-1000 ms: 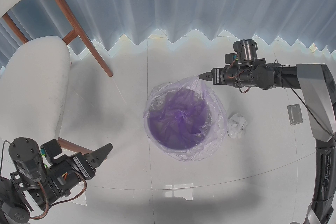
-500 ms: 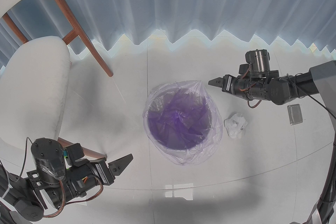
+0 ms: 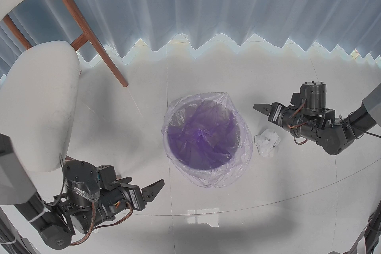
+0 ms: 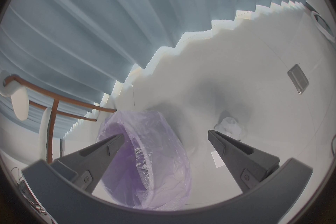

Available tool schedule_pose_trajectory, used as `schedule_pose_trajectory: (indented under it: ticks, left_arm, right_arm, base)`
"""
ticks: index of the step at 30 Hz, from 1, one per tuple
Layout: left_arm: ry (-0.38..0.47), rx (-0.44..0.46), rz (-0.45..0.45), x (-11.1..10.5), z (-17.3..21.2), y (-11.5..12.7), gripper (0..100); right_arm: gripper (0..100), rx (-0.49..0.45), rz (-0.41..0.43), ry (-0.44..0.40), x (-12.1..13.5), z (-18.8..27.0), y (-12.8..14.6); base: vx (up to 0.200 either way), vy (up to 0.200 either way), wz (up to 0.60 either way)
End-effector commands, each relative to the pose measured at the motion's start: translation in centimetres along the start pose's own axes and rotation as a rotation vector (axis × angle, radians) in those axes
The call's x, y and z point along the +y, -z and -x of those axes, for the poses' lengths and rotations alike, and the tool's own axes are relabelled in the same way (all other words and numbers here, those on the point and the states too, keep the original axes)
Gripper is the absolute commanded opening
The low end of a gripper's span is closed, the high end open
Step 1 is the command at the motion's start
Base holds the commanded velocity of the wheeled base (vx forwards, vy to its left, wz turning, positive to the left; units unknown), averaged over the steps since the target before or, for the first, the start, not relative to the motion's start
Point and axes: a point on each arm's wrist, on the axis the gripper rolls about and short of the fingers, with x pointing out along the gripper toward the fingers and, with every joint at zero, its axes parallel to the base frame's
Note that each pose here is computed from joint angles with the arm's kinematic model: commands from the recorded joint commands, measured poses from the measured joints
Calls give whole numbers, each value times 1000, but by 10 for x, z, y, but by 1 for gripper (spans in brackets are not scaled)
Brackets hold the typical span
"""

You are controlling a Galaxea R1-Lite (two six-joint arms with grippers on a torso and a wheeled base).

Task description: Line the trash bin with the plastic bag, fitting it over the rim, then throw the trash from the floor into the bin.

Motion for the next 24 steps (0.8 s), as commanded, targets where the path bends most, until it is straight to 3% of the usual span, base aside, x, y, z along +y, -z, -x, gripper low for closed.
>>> schedule_pose_trajectory:
  ticks: [1,3,5,11,15,24]
  left_arm:
    - [-23,28,-135,18,-51,39,100]
    - [-46,82,-204,24,-58,50,100]
    - [-43,79,-238,24,-62,50,100]
    - [-18,36,-276,21,-83,46,100]
    - [22,43,-314,26,-93,46,100]
    - [27,-12,-332,39,-122,39,100]
  right_arm:
    - [100,-130,-72,36,-18,38,0]
    - [100,-145,-78,44,-23,41,-1]
    - [100,-156,-84,52,-26,43,-2]
    - [100,-164,-92,66,-31,51,-3]
    - [100,-164,-96,73,-34,51,-3]
    - [100,-164,-96,73,-34,51,-3]
  base:
    - [0,0,0]
    - [0,0,0]
    - [0,0,0]
    - [0,0,0]
    - [0,0,0]
    - [0,0,0]
